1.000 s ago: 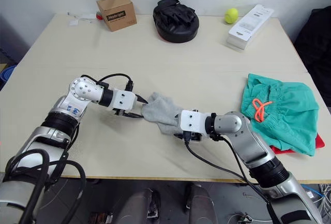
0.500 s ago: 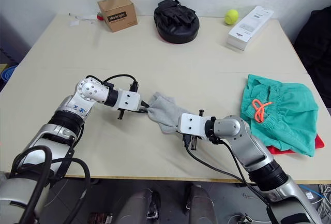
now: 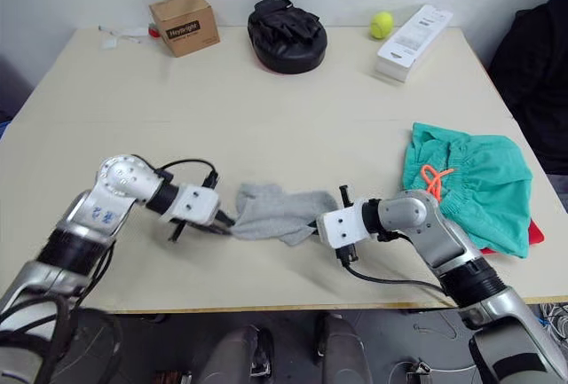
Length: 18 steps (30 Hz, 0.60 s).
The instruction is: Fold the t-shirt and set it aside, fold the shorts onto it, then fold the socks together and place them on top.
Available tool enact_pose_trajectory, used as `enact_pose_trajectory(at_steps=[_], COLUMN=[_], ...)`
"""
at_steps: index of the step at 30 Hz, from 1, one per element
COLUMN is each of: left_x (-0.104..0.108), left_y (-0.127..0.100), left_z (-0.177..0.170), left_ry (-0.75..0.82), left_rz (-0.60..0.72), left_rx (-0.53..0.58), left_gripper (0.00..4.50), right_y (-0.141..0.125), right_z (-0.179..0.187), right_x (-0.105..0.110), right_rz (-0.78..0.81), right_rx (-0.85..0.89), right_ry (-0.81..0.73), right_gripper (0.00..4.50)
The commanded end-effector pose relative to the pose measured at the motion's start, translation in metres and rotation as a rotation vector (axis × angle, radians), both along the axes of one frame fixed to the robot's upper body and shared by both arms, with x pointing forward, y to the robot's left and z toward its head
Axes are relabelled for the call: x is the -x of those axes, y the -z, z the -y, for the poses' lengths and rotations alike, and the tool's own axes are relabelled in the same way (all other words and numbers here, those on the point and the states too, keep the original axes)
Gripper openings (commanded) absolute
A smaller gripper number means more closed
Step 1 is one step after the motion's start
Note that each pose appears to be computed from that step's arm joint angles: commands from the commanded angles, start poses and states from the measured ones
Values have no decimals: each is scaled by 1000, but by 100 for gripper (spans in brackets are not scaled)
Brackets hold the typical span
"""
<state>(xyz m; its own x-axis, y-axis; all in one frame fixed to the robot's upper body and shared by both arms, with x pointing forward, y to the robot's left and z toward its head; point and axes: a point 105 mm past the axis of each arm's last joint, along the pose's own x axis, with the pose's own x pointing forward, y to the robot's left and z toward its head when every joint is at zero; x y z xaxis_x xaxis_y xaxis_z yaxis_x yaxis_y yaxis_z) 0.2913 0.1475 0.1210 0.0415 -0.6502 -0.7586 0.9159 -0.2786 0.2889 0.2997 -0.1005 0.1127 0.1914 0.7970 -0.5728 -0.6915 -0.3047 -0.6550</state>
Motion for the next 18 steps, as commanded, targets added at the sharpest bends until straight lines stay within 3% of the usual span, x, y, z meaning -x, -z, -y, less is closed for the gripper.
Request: enact_pose_trajectory(at_steps=[1, 9, 18], left_x=[11, -4, -18], left_y=[-8, -18, -28], left_z=[3, 10, 20], left_ry=[-36, -175, -170], left_rz=[15, 143, 176], left_rx=[29, 130, 166], left_gripper=[75, 75, 75], right_y=[-3, -6, -4], right_z=[3, 8, 10], right_x=[2, -7, 1], right_rz=[21, -19, -93], right_rx=[2, -11, -26], right_ry=[-85, -111, -84], right_gripper=[4, 4, 4])
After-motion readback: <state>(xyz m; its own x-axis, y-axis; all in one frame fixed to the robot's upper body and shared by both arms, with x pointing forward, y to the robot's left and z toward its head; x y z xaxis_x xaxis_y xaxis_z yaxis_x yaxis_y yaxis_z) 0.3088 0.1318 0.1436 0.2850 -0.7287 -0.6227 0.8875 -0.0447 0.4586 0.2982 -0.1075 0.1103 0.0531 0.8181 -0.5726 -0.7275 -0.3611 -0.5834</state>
